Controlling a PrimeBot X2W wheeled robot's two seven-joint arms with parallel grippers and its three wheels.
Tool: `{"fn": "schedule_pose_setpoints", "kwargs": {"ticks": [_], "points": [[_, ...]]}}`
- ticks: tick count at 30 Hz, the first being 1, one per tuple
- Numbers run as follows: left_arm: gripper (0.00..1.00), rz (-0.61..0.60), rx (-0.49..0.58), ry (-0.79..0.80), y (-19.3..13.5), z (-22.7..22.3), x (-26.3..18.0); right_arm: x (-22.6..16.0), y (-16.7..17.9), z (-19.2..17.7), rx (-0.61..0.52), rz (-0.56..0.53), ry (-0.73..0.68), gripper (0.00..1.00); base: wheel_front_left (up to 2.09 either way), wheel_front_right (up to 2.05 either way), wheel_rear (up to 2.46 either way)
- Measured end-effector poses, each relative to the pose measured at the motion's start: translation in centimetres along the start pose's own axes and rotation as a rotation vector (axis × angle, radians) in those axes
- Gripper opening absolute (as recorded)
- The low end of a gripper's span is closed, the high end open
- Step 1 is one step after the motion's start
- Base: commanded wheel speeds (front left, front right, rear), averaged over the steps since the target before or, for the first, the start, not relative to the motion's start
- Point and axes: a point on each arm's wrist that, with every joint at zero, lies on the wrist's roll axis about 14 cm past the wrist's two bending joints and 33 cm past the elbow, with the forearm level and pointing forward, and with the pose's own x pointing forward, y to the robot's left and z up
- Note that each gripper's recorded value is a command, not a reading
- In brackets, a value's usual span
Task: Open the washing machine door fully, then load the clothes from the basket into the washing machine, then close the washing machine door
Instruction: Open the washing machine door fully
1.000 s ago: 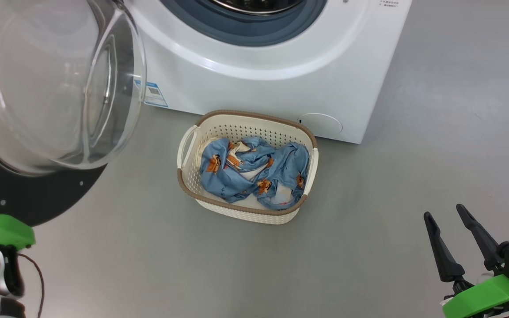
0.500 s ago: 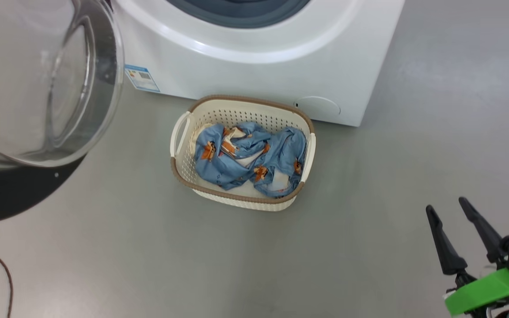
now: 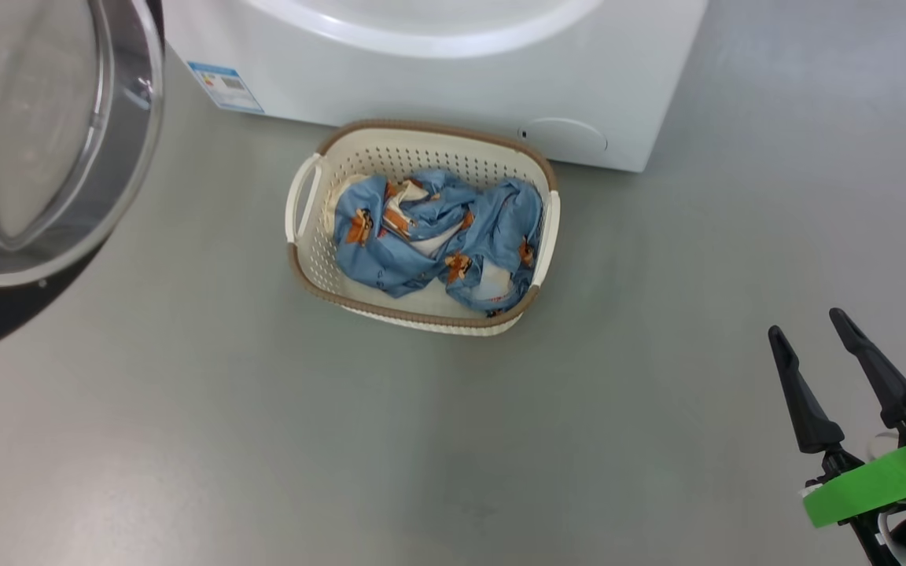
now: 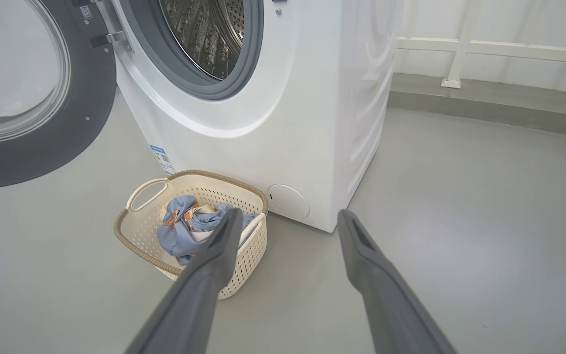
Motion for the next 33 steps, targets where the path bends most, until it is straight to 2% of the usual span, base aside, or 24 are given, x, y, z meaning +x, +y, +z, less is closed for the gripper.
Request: {"fn": "schedule_pose_setpoints", "kwargs": {"ticks": [18, 26, 33], "points": [[0.0, 0.043, 0.005, 0.012, 0.7, -0.3, 2.0, 1.4, -0.8, -1.2, -0.009, 0.01, 0.021, 1.0, 0.0, 0.0, 0.0], [0.0, -0.009, -0.059, 0.006, -0.4, 0.1, 1.0, 1.2, -0.3, 0.3, -0.017, 0.012, -0.011, 1.0, 0.0, 0.0, 0.0], [0.0, -0.066, -0.074, 0.011, -0.9, -0.2, -0.8, 0.7, 0.6, 1.8, -0.02, 0.02, -0.043, 1.0, 0.0, 0.0, 0.0]]}}
